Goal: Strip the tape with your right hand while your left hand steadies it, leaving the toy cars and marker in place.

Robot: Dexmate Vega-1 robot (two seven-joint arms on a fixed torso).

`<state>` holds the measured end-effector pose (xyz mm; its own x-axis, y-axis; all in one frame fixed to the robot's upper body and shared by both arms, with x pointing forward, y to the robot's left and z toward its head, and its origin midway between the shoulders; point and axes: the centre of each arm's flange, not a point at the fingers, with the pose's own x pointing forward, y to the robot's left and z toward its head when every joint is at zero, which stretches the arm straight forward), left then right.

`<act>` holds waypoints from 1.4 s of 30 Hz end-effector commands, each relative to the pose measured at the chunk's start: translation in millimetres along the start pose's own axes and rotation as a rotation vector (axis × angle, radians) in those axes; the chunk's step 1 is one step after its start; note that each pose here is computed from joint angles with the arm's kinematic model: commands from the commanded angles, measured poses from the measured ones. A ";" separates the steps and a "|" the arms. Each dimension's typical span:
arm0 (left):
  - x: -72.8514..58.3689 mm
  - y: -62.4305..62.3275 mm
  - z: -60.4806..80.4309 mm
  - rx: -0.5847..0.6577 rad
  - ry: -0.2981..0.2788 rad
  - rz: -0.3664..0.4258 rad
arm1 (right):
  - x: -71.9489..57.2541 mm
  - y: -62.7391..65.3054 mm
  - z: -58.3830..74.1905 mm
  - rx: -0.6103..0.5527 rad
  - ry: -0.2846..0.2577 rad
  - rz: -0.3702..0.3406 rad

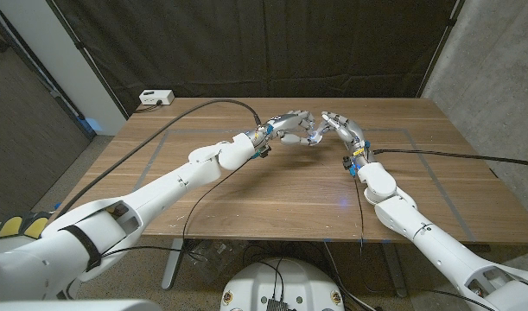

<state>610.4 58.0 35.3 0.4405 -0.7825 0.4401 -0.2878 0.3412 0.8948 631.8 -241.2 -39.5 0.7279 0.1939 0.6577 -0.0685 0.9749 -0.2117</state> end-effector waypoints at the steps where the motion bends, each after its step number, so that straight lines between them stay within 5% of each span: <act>1: -0.8 -1.3 0.8 0.020 0.015 0.002 | -0.5 0.2 0.3 0.021 -0.030 0.029; 22: -3.2 -4.7 -1.4 0.012 0.036 -0.018 | -1.1 2.9 4.5 0.038 -0.034 0.084; 42: -7.5 -7.7 2.8 0.036 0.022 -0.033 | -6.5 6.7 7.4 0.048 -0.068 0.011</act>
<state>609.9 59.7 28.0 0.4716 -0.7753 0.4201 -0.2903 0.3134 0.9042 624.8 -236.3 -38.9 0.6892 0.2387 0.6841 -0.1272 0.9694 -0.2101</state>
